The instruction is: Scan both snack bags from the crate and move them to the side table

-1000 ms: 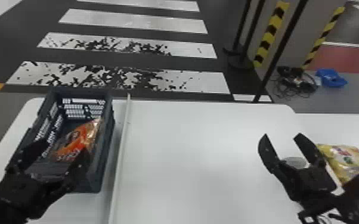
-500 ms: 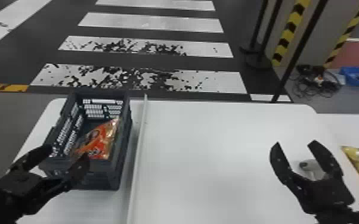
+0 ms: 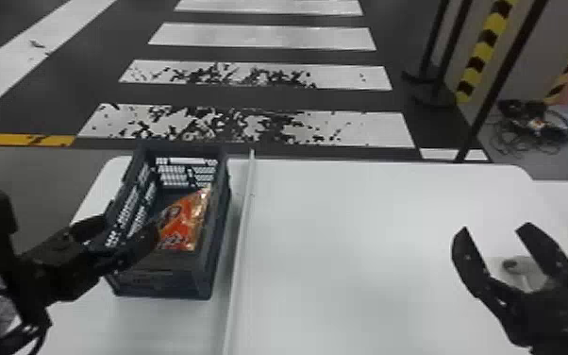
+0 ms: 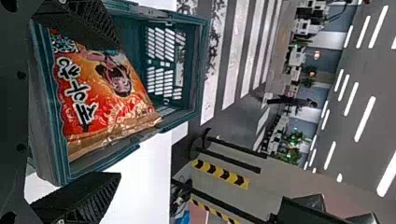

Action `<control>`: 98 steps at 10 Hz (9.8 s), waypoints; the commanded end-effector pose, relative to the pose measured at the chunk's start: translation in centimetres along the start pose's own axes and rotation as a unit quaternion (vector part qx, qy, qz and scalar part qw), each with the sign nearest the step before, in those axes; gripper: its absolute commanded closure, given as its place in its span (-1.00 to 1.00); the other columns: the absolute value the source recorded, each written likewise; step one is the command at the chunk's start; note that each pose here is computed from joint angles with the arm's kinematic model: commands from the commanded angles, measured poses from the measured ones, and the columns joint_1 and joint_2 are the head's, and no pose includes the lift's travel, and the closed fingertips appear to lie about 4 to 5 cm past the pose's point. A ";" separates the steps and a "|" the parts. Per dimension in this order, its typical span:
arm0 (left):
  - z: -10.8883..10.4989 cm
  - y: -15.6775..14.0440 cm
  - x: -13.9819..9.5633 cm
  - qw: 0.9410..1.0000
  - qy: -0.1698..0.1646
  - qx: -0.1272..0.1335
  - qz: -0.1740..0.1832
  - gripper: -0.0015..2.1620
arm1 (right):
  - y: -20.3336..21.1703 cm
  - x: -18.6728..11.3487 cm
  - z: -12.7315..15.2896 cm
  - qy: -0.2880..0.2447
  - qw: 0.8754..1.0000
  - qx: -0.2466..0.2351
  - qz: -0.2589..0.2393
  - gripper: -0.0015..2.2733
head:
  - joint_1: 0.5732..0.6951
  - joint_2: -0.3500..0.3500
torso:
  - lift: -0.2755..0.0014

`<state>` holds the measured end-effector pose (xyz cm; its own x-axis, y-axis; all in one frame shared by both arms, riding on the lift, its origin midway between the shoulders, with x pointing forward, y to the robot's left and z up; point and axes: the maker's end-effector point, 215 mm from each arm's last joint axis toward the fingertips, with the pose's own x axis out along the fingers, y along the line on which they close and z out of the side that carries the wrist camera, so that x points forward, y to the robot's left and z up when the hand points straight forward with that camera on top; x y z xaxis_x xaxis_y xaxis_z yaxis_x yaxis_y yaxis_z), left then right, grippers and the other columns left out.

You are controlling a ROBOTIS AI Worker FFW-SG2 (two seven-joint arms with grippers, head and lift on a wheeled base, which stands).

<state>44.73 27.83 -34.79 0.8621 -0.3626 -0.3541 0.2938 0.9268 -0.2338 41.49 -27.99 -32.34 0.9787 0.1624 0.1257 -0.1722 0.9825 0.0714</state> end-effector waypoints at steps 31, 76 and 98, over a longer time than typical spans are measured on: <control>-2.2 1.5 12.1 0.961 0.265 -0.054 0.055 -0.93 | 1.6 -0.1 3.1 -0.041 0.999 -0.005 0.031 -0.90 | 1.00 -0.08 | 0.30; 5.7 -2.7 9.6 0.984 0.055 0.038 0.165 0.57 | -0.6 -1.0 4.0 -0.059 0.998 -0.008 0.024 -0.90 | 1.00 -0.25 | 0.30; -3.8 6.1 20.6 0.964 0.182 -0.028 0.193 -0.88 | -1.4 -0.9 3.3 -0.060 0.998 -0.011 0.029 -0.90 | 1.00 -0.13 | 0.30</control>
<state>62.77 25.57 -46.90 0.6995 -0.0120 -0.7145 -0.0505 0.9965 -0.0662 40.44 -29.73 -29.51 0.9478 0.2084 0.2414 -0.2246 0.9736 0.0410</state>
